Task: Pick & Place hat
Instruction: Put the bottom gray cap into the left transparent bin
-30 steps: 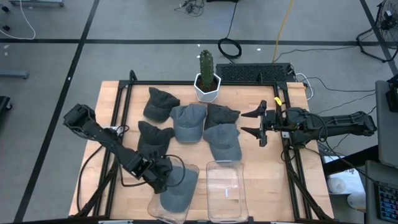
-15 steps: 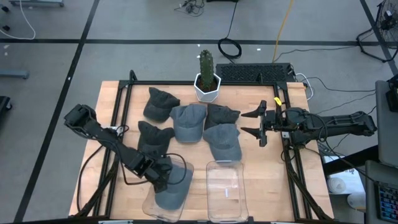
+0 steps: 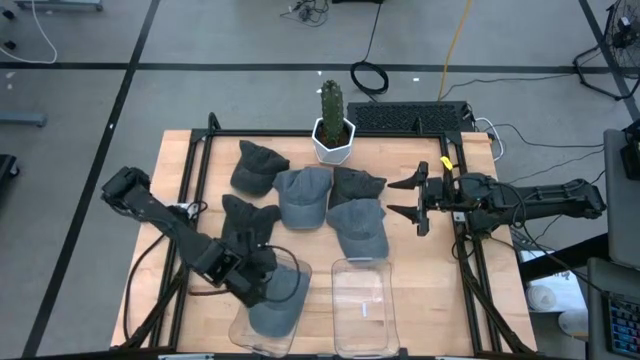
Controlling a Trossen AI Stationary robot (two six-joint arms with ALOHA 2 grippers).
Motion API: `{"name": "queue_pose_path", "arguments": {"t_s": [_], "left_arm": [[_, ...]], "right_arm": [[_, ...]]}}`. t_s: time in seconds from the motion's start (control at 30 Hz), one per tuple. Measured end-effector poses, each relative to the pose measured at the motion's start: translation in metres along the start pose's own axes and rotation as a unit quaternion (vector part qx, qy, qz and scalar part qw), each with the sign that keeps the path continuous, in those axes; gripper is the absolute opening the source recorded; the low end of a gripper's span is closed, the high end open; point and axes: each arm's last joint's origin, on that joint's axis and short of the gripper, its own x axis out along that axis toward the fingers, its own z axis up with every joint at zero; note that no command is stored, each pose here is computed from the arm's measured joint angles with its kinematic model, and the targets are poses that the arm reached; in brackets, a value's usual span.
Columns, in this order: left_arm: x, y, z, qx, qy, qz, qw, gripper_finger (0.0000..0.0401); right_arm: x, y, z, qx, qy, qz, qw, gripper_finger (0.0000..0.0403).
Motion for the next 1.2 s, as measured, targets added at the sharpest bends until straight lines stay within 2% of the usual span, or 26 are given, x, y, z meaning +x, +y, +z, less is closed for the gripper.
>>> {"name": "queue_pose_path", "arguments": {"t_s": [0.17,0.27,0.4,0.6,0.77,0.93,1.03,1.1,1.2], "left_arm": [[-0.026,0.005,0.006,0.043,-0.137,-0.077,0.987,0.0003],[-0.035,0.014,0.005,0.058,-0.209,-0.131,0.967,0.0008],[-0.033,0.035,-0.007,0.09,-0.277,-0.177,0.94,0.0018],[-0.026,0.078,-0.034,0.042,-0.38,-0.197,0.903,0.0004],[-0.021,0.103,-0.056,-0.007,-0.454,-0.211,0.866,0.002],[-0.012,0.115,-0.07,-0.042,-0.457,-0.206,0.864,0.0013],[-0.01,0.119,-0.07,-0.052,-0.459,-0.2,0.864,0.0004],[-0.01,0.12,-0.069,-0.055,-0.46,-0.196,0.864,0.0006],[-0.009,0.121,-0.068,-0.057,-0.461,-0.193,0.864,0.0022]], "right_arm": [[0.0,0.0,-0.001,-0.01,0.004,0.0,1.0,0.0254],[0.0,0.0,-0.002,-0.012,0.01,0.0,1.0,0.0254],[0.0,0.0,-0.005,-0.015,0.027,0.0,1.0,0.0254],[0.0,0.0,-0.01,-0.02,0.05,0.001,0.999,0.0254],[0.006,0.0,-0.018,-0.005,0.089,-0.015,0.996,0.0254],[0.022,-0.007,-0.041,-0.025,0.207,-0.038,0.977,0.0254],[0.038,-0.019,-0.039,-0.024,0.275,-0.055,0.96,0.0254],[0.051,-0.027,-0.041,-0.018,0.309,-0.037,0.95,0.0254],[0.074,-0.039,-0.037,-0.005,0.332,0.02,0.943,0.0254]]}}
